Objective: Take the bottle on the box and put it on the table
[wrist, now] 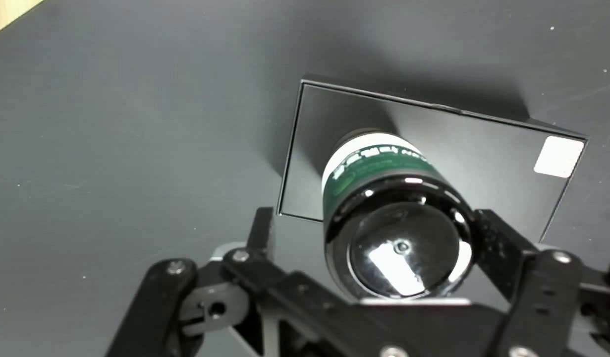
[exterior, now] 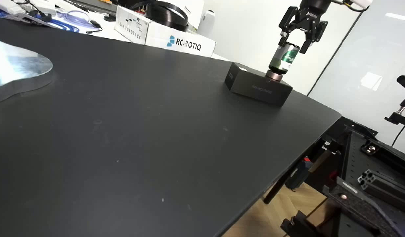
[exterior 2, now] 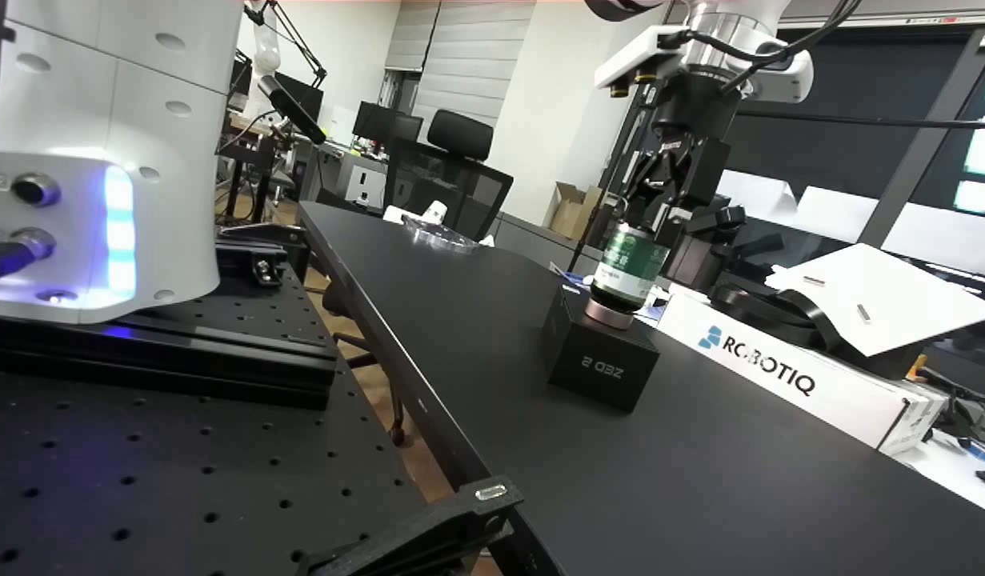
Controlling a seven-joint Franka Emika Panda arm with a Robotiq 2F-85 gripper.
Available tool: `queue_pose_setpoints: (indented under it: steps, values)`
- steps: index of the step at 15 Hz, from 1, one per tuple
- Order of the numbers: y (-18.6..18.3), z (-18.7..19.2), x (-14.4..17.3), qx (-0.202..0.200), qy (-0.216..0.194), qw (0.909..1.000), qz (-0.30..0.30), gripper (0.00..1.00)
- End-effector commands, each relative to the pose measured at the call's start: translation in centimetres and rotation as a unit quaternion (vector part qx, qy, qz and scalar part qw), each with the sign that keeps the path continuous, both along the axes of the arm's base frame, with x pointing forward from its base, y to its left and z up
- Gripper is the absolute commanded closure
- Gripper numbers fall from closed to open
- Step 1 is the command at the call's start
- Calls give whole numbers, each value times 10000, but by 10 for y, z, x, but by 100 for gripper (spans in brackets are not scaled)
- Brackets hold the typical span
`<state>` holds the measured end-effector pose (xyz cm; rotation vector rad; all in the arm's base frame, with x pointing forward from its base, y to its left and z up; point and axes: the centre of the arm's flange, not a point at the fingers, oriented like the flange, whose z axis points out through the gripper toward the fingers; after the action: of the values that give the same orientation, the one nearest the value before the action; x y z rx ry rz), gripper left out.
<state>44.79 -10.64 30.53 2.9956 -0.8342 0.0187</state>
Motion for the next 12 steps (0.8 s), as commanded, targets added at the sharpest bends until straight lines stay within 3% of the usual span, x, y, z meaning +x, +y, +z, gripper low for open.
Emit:
queue_pose_setpoints:
  steps: [1, 6, 7, 8, 12]
  values:
    - [3, -10, 5, -7, 55, 9999, -135, 0]
    - [9, -18, 5, -18, 128, 9999, -38, 0]
    - [10, -18, 5, -26, 100, 9999, -21, 25]
    - [10, -17, 5, -27, 75, 10000, -21, 25]
    - [11, -5, 7, -30, -103, 9999, 29, 55]
